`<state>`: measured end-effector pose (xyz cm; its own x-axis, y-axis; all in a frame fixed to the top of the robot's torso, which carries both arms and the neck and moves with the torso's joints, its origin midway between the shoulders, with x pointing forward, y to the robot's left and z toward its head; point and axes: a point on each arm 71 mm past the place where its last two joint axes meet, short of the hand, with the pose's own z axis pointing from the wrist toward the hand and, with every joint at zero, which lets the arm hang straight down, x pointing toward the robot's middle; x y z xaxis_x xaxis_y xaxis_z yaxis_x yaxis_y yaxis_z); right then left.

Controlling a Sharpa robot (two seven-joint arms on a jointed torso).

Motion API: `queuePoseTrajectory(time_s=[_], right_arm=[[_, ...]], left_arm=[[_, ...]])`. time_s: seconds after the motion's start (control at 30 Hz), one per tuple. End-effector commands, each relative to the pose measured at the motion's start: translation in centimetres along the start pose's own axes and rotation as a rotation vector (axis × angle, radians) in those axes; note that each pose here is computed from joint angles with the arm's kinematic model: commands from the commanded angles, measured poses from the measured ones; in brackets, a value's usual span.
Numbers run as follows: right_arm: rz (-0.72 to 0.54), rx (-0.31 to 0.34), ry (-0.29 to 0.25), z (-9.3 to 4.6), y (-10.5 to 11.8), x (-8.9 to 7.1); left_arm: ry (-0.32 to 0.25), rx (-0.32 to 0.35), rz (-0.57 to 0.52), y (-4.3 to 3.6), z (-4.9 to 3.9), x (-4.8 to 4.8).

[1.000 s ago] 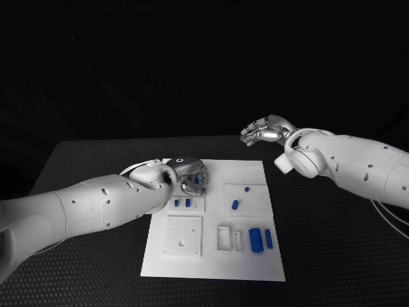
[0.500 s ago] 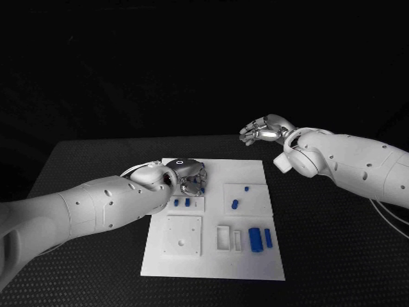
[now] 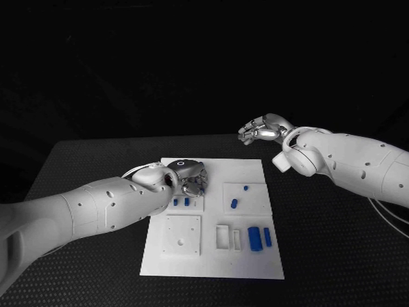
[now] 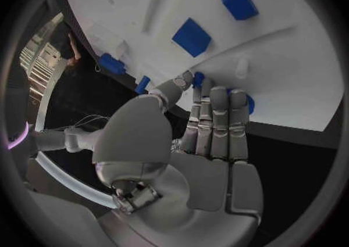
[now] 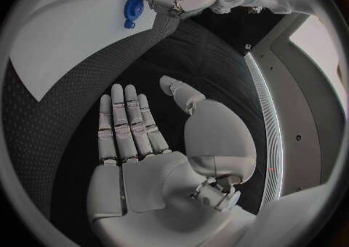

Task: Assemble the parts on the task board

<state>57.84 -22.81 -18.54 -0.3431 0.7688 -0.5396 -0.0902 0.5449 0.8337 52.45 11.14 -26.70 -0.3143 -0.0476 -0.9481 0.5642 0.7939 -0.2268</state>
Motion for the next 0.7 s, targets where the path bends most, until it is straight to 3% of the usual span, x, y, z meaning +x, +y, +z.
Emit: queuePoseTrajectory(time_s=[0.03, 0.4, 0.7], right_arm=[[0.0, -0.01, 0.015, 0.0, 0.14, 0.2], [0.0, -0.01, 0.015, 0.0, 0.15, 0.21], [0.0, -0.011, 0.015, -0.01, 0.16, 0.23]], left_arm=[[0.036, 0.008, 0.002, -0.26, 0.04, 0.63], [0.057, 0.004, 0.026, -0.45, 0.13, 0.82], [-0.002, 0.003, 0.037, -0.32, 0.17, 0.4]])
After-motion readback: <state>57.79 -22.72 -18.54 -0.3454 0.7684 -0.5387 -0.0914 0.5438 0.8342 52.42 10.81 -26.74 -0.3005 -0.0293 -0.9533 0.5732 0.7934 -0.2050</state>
